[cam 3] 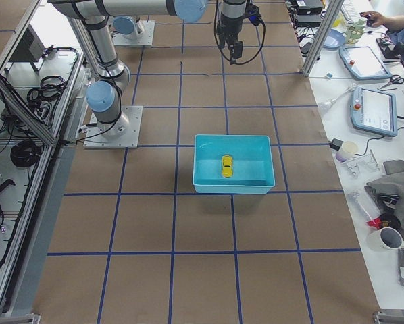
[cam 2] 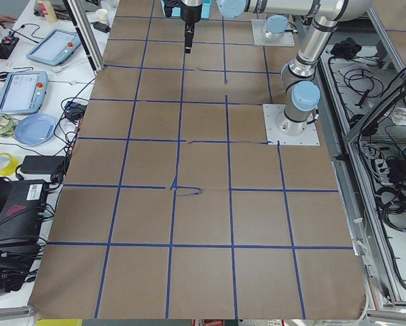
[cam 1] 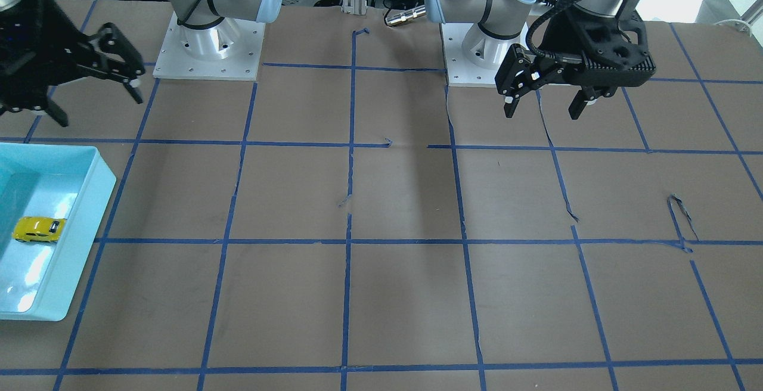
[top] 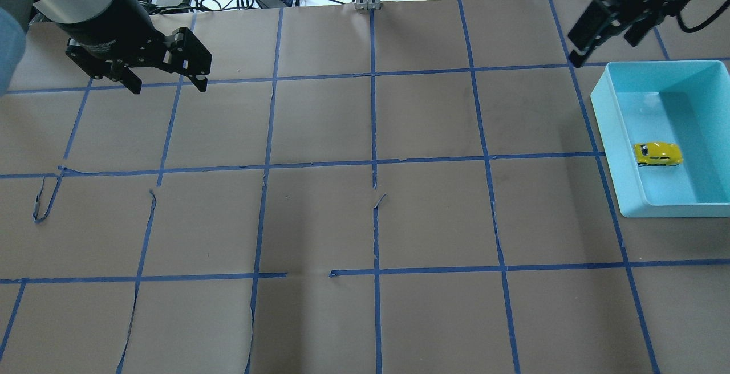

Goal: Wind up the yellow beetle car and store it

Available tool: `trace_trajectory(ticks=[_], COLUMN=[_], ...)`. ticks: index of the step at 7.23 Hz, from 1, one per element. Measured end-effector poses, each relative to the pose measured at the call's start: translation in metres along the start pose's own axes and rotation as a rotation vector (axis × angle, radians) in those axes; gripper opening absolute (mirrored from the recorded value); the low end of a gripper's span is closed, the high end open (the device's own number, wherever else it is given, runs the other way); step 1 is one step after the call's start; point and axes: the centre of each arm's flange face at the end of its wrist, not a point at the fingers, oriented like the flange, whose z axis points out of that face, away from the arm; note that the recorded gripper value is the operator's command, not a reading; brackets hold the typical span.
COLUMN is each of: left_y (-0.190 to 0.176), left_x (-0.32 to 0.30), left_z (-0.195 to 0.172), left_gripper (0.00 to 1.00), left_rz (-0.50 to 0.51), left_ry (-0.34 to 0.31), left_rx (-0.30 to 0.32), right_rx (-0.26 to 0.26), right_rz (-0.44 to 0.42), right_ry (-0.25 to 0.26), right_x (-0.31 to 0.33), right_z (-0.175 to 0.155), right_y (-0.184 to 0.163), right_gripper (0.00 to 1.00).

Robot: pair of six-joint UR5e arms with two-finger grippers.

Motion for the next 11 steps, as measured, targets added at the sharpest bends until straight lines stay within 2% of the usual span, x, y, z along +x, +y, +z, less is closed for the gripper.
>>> trace_trajectory(ticks=[2,4,6,9,11], left_y=[0.0,0.0,-0.001,0.0,0.0], left_x=[0.0,0.0,0.0,0.0,0.0], left_z=[0.001,0.001,0.001,0.0,0.001], left_gripper=[1.0,1.0,1.0,1.0,1.0], left_rz=[0.0,0.0,0.0,0.0,0.0], left_ry=[0.0,0.0,-0.001,-0.001,-0.001], left_rx=[-0.001,-0.001,-0.002,0.0,-0.001], right_rx=[0.024,0.048,0.061,0.123,0.126], right_rz=[0.145,0.314,0.365,0.404,0.415], right_ry=[0.009,0.005,0.002,0.019,0.045], right_x=[-0.063,-0.084,-0.083,-0.061,-0.055], right_z=[0.011,0.017,0.02,0.016,0.017], right_y=[-0.023,-0.035,-0.041,-0.049,-0.048], right_gripper=[1.0,1.0,1.0,1.0,1.0])
